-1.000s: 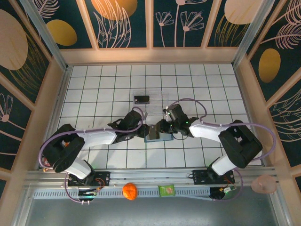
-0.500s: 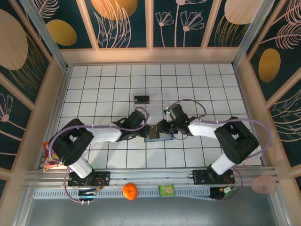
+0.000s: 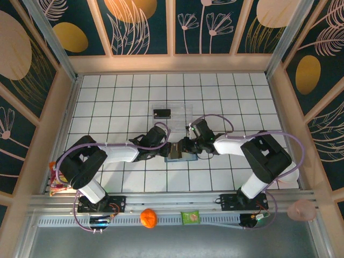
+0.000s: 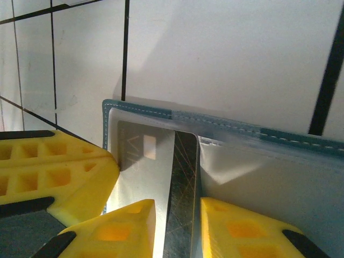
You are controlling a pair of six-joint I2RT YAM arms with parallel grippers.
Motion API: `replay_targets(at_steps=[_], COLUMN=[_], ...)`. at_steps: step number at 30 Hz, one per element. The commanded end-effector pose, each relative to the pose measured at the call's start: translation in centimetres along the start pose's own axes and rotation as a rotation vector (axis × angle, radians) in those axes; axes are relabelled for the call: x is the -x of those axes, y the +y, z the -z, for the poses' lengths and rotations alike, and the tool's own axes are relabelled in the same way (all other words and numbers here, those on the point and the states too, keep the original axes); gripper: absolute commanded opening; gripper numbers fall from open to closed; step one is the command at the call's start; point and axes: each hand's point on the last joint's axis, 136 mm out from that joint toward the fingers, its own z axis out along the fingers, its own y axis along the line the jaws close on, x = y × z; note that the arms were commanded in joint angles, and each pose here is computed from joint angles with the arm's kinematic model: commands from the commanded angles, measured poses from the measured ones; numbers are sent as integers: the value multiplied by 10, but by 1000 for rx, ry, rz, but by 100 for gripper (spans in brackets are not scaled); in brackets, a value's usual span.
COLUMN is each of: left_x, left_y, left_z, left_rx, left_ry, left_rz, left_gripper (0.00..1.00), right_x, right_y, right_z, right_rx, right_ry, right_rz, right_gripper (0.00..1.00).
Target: Take the credit cards out of the card holder
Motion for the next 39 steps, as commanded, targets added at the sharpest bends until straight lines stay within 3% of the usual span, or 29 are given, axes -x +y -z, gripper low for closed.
replay_targets(at_steps=[1,9,27,39], left_x=[-17,-16,-16,-4], left_y=[5,5,8,1], left_z=[-4,-1,0,5], left_rx=[1,4,13,-4], left_ry=[42,34,27,-6], left_rz=[9,9,3,-8], left_gripper=[6,7,6,8], right_x=[4,4,2,20], right_y=[7,-3,-38,-11], right_z=[-3,2,35,64], right_rx=[40,6,-138,-70], right_ry=[4,-30,-150,-253], right_rz=[-23,-44,-16,114], right_gripper=[24,0,0,0])
